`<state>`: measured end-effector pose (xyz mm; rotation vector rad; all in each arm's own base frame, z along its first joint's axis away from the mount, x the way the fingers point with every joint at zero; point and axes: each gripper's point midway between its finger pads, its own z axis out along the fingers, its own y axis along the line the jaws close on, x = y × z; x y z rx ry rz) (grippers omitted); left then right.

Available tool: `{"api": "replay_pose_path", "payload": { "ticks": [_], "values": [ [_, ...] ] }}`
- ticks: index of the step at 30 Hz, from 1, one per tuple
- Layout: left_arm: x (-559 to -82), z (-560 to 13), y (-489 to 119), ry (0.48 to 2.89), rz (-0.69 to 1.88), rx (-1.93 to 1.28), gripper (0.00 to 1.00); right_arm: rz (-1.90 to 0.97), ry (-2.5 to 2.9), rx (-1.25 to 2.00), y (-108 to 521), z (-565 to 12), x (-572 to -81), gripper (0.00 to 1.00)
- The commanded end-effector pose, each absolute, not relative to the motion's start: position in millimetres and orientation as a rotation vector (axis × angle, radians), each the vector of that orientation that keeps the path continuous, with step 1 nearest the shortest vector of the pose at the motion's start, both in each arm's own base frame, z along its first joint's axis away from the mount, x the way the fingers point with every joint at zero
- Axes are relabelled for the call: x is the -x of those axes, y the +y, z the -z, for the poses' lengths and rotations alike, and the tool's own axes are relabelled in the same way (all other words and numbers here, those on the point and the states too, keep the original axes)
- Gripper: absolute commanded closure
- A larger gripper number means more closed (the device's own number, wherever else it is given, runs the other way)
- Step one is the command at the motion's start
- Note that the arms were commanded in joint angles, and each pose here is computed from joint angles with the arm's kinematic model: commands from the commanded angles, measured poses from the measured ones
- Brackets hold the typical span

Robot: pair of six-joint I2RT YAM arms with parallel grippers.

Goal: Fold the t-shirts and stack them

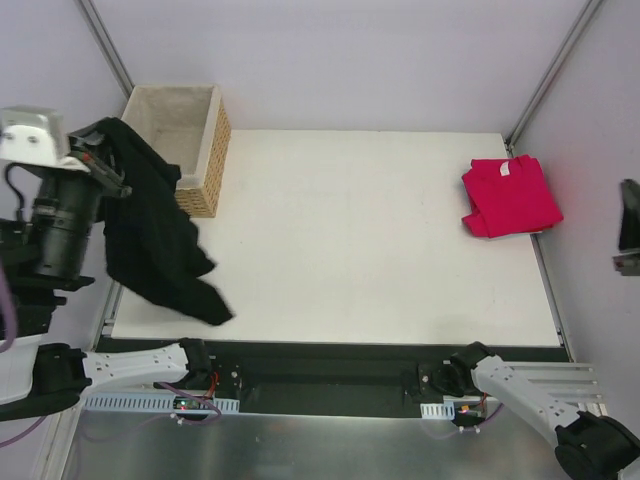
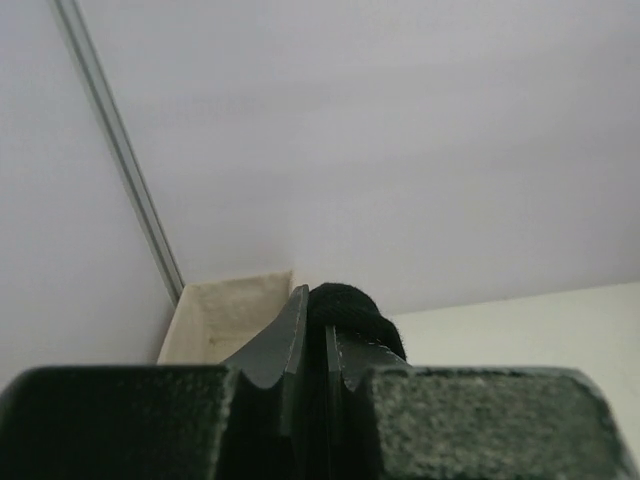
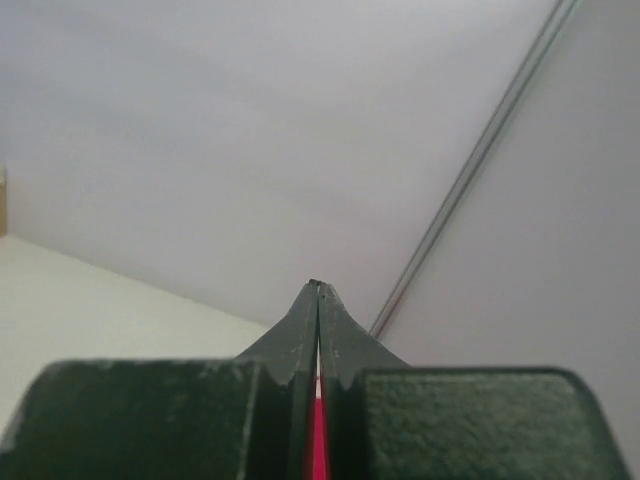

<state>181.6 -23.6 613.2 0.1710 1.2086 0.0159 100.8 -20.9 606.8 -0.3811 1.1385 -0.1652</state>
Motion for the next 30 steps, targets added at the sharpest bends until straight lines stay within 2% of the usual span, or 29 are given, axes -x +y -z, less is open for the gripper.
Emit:
{"api": "replay_pose_path", "payload": {
  "ticks": [1,10,18,22,28,30],
  "values": [
    [-209.2,-563.7,-81.0,1.321,-0.017,-0.247,1.00,0.077,1.318,0.415,16.2,-554.3,-150.0,1.00],
    [-234.5,-479.1,-172.0,1.500,0.092,-0.422,1.00,-0.083,1.493,0.396,56.9,-479.5,-189.4,0.99],
    [-244.9,-378.3,-256.7,1.695,0.311,-0.584,1.00,-0.068,1.662,0.289,58.0,-412.4,-212.2,0.99],
    [-252.7,-353.4,-294.7,1.701,0.388,-0.660,1.00,-0.037,1.751,0.243,58.0,-379.7,-224.2,0.97],
    [-308.6,-308.9,-334.4,1.767,0.558,-0.607,1.00,-0.033,1.872,0.193,68.8,-336.1,-243.1,0.95],
    [-322.9,-313.0,-348.8,1.758,0.614,-0.620,1.00,-0.050,1.948,0.196,78.3,-309.6,-249.7,0.95]
  ]
}}
